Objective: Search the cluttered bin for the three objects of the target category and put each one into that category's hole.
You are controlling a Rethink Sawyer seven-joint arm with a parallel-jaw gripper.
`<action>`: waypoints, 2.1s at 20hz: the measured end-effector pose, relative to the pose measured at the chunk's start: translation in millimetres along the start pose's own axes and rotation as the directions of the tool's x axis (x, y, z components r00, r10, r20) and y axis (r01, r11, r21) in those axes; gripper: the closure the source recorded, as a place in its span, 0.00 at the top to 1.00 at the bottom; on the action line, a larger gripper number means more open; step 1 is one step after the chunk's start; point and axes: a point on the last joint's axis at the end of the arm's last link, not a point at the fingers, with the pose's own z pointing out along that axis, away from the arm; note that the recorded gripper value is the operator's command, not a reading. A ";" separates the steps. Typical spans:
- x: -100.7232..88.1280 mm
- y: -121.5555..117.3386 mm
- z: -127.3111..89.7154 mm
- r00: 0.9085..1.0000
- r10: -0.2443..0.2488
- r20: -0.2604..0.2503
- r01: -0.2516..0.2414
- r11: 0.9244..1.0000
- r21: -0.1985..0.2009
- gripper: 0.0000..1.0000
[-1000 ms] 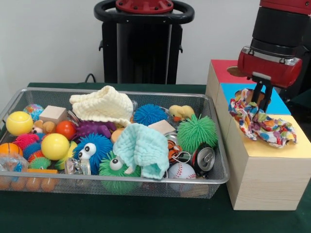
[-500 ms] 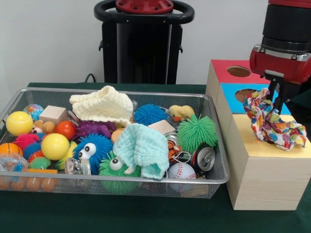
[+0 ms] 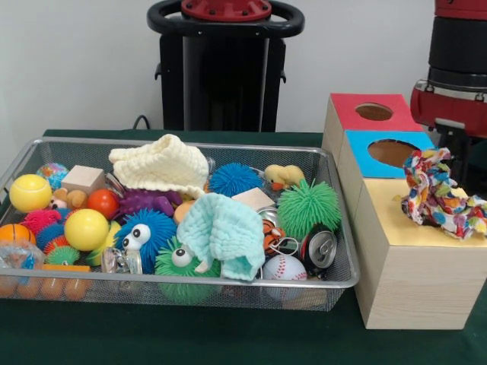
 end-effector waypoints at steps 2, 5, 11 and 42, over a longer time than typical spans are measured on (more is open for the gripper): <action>3.3 1.8 4.8 1.000 0.014 0.000 -0.014 1.000 -0.014 0.00; 8.8 0.6 22.8 0.999 0.053 0.012 -0.052 0.998 -0.048 0.00; 10.6 -2.7 38.0 0.996 0.084 0.036 -0.081 0.994 -0.078 0.00; 18.5 -6.4 38.4 0.985 -0.079 0.154 0.082 0.997 -0.014 0.00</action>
